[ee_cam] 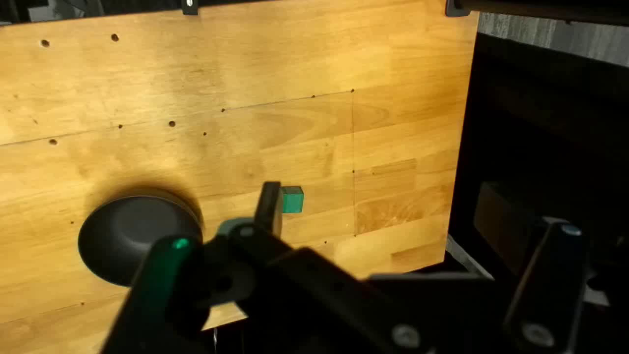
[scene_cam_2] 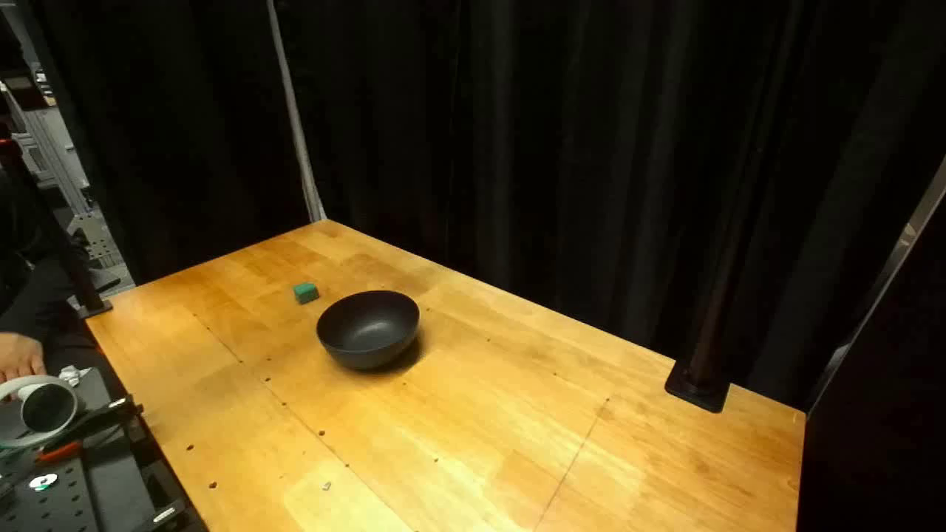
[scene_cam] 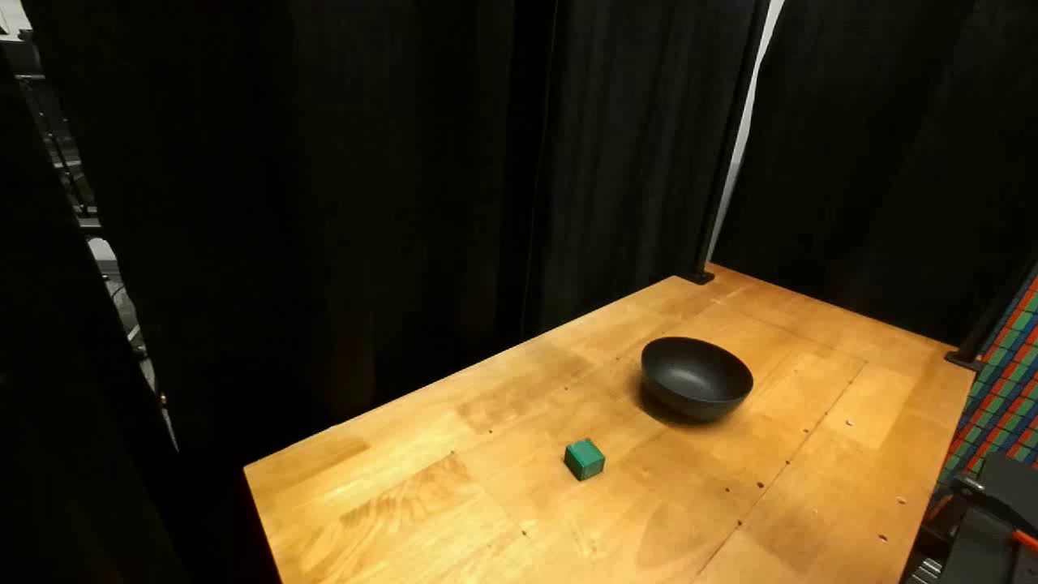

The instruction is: Put the green block in the black bowl

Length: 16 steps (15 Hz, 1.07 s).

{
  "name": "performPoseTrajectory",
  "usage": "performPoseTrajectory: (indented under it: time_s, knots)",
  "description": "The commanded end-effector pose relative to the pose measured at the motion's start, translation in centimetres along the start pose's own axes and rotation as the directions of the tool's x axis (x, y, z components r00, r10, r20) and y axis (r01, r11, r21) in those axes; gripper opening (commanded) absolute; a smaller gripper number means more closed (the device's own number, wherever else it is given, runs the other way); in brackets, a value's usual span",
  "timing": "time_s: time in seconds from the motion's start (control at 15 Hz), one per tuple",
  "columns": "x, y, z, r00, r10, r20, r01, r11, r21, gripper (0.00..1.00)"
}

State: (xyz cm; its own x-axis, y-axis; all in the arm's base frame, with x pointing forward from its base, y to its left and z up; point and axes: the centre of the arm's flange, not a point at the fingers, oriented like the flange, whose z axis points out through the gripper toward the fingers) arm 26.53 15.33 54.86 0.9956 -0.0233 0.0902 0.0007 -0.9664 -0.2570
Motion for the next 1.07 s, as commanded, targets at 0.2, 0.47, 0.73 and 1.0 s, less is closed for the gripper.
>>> performPoseTrajectory:
  time_s: [0.2,0.47,0.73,1.0]
  knots:
    - [0.0,-0.3,-0.7,1.0,-0.006,-0.017,0.006,1.0,0.006,1.0]
    - [3.0,-1.3,5.6,0.999,-0.024,0.041,0.027,0.998,-0.055,1.0]
    - [6.1,-2.8,14.8,0.991,-0.093,0.094,0.099,0.993,-0.062,1.0]
    - [8.6,-4.1,23.9,0.986,-0.157,0.058,0.161,0.984,-0.071,1.0]
